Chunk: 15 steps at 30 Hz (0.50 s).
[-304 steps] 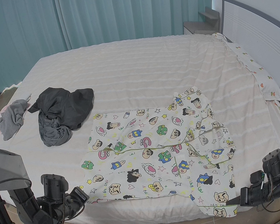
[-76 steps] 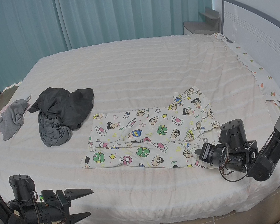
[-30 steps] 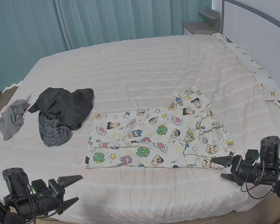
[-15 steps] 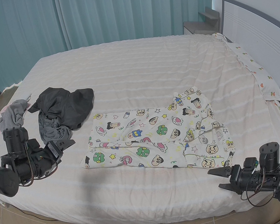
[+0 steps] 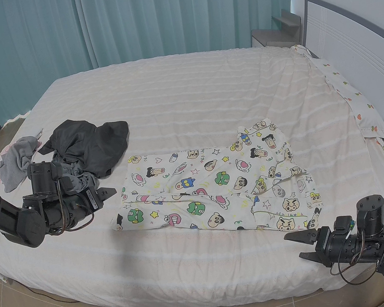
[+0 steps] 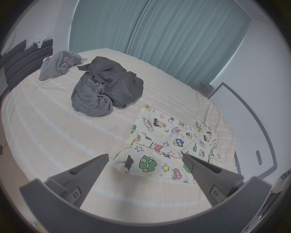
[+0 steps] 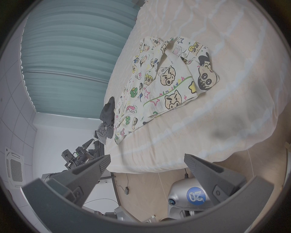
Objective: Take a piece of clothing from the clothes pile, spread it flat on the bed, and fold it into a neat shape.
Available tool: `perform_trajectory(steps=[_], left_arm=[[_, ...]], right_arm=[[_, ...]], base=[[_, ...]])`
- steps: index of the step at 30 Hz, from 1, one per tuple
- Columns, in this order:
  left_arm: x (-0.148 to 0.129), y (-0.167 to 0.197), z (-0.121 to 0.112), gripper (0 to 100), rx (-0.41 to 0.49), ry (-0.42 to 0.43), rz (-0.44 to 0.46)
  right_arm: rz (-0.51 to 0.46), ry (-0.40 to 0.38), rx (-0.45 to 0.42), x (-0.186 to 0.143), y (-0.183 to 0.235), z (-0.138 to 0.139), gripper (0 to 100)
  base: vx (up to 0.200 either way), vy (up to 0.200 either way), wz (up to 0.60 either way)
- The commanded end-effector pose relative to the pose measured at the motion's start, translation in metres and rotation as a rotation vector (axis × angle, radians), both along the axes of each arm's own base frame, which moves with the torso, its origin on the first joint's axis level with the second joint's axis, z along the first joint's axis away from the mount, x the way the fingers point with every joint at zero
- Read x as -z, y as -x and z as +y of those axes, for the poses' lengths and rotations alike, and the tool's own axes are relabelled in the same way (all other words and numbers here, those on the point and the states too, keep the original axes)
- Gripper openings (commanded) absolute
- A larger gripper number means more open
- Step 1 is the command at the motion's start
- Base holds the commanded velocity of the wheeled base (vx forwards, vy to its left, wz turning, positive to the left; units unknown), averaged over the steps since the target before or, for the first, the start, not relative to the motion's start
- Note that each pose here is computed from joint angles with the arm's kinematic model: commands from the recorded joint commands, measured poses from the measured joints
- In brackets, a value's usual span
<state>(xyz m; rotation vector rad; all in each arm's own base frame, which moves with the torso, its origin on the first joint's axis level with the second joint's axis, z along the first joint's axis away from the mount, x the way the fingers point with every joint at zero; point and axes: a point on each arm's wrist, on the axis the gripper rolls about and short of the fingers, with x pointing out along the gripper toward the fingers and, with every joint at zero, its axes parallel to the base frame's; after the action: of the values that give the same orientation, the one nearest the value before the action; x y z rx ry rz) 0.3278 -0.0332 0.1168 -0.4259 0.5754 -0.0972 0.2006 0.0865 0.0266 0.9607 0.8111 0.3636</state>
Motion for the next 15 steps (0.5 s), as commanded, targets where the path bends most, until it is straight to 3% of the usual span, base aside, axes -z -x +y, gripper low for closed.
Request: perform_trajectory(steps=[1, 10, 15], left_arm=[[0.009, -0.004, -0.01, 100, 0.007, -0.017, 0.025], [0.008, 0.004, -0.031, 100, 0.001, 0.09, 0.056], [0.016, -0.008, -0.035, 100, 0.008, 0.085, 0.06]], right_arm=[[-0.003, 0.001, -0.005, 0.0, 0.003, 0.0, 100], [-0.002, 0.002, -0.012, 0.0, 0.004, 0.001, 100], [-0.001, 0.003, -0.033, 0.0, 0.006, 0.005, 100]], base=[[0.0, 0.0, 0.0], [0.0, 0.0, 0.0], [0.2, 0.0, 0.0]])
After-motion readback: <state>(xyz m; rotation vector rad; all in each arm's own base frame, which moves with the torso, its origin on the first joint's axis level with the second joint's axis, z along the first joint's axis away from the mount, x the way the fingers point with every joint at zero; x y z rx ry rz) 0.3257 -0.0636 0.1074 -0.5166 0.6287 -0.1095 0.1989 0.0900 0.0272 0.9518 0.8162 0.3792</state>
